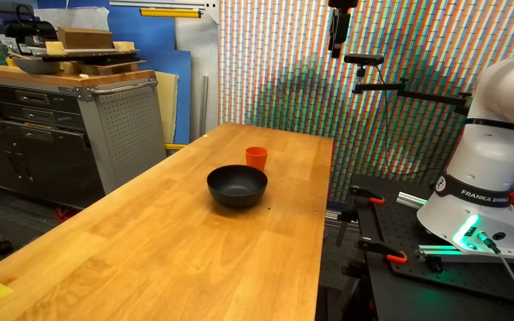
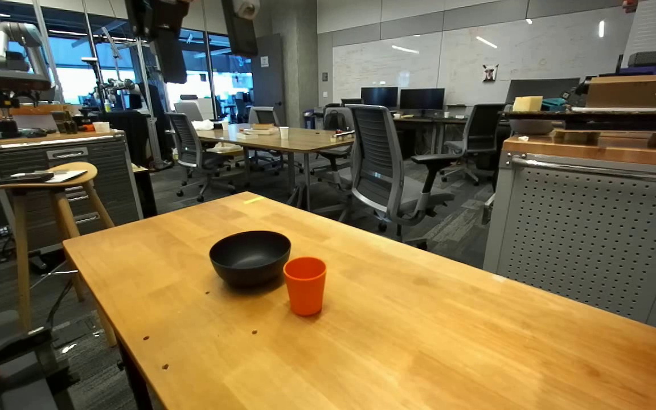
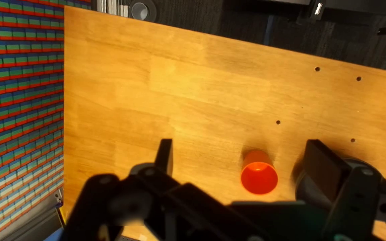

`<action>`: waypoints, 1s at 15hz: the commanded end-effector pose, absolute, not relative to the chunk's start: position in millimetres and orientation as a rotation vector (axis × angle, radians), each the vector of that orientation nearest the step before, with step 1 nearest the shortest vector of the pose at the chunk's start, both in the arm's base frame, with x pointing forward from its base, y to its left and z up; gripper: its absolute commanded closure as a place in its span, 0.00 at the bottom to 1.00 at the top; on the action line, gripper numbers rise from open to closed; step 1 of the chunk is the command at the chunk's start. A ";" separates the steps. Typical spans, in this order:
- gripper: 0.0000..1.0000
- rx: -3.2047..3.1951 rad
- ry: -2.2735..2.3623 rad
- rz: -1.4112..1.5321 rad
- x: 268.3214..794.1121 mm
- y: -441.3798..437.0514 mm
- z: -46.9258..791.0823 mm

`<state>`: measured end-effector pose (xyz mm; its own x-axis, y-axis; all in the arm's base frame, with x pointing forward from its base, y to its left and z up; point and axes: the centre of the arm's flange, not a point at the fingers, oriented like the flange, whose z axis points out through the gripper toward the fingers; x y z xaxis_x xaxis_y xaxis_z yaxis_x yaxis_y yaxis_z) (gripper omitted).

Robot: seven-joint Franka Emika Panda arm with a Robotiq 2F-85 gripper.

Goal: Put the cup in the bowl

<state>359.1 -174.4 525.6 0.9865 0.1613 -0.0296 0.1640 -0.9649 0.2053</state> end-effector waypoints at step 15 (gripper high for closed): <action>0.00 2.864 0.669 0.012 623.5 -178.2 404.1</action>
